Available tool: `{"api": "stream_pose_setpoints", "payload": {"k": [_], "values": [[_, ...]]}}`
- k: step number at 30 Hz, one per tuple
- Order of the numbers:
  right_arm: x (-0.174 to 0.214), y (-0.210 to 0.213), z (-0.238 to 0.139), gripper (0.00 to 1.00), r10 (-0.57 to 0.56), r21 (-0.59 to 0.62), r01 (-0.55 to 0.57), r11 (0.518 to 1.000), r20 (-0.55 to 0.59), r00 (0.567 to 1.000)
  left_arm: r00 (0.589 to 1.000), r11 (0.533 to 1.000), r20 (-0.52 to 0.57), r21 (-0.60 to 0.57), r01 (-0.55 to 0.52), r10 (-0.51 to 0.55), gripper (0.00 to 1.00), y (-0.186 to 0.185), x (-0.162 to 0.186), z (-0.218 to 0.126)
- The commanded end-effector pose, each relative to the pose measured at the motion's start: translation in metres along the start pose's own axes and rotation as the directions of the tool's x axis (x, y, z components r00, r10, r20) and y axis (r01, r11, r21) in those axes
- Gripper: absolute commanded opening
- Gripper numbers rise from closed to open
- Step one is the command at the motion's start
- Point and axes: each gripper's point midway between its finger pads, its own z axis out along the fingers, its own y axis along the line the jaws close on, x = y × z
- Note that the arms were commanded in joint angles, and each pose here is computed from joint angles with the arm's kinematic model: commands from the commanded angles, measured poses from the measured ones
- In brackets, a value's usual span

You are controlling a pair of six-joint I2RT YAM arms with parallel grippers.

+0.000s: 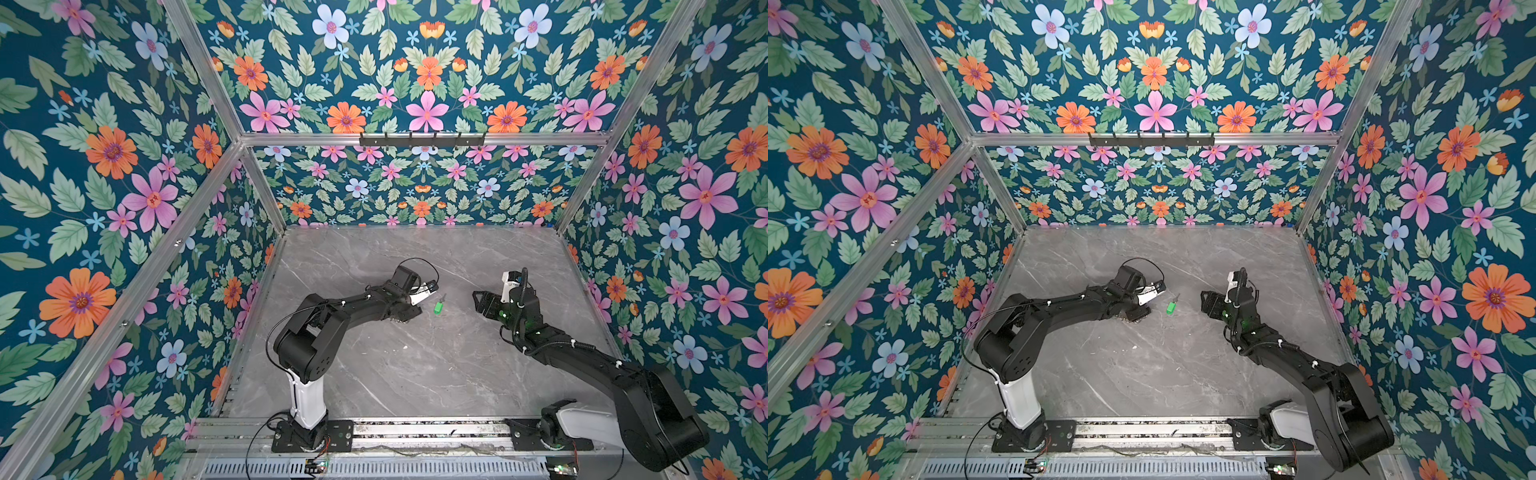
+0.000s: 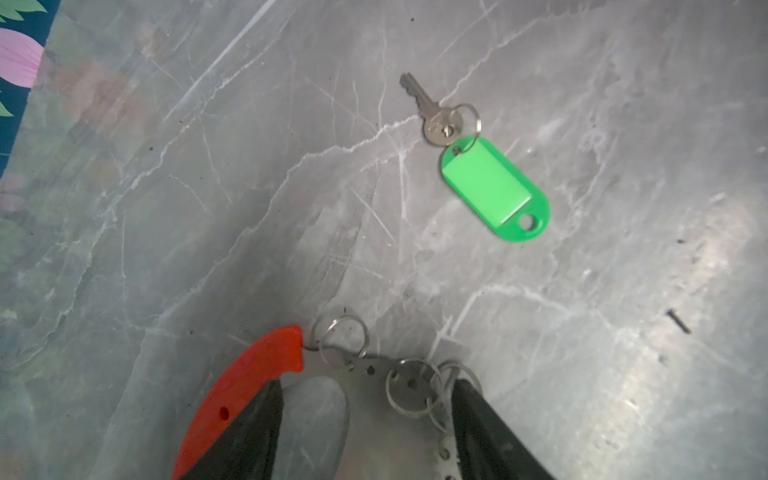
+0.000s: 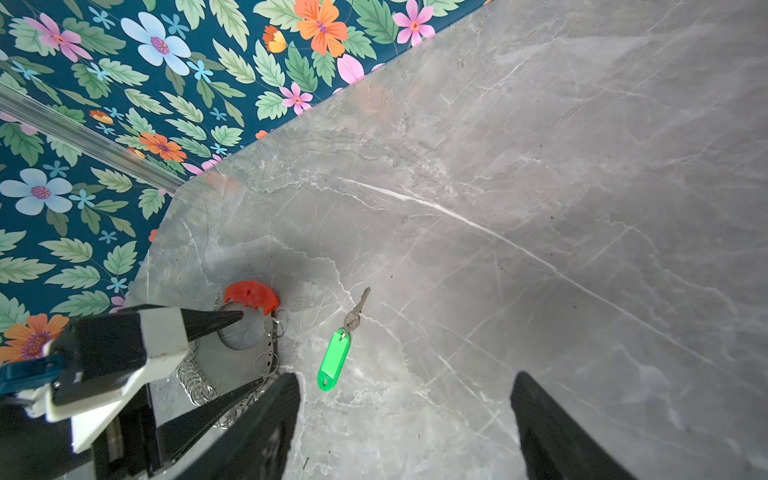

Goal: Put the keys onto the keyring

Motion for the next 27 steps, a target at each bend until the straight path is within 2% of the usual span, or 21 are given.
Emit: {"api": "stream_pose_setpoints", "payload": {"k": [1,12,16,22,27], "values": [[-0.004,0.003,0.000,0.81,0.008,-0.008,-0.007,1.000,0.010,1.000,1.000,1.000,-0.010,0.014,0.001,-0.001,0.67,-0.005,0.005,-0.001],[-0.004,0.004,0.000,0.81,0.006,-0.014,-0.006,1.000,0.007,1.000,1.000,1.000,0.013,-0.006,-0.002,0.002,0.65,-0.003,0.004,-0.013],[-0.003,0.004,0.000,0.81,0.006,-0.015,-0.006,1.000,0.007,1.000,1.000,1.000,0.008,-0.008,-0.026,0.026,0.60,-0.003,0.005,-0.015],[-0.004,0.005,-0.001,0.80,0.006,-0.016,-0.006,1.000,0.008,1.000,0.984,0.984,0.029,-0.045,-0.172,0.174,0.55,-0.002,0.005,-0.027],[-0.004,0.005,-0.001,0.81,0.008,-0.016,-0.008,1.000,0.008,1.000,0.972,0.972,0.027,-0.027,-0.233,0.233,0.47,-0.008,0.006,-0.026]]}}
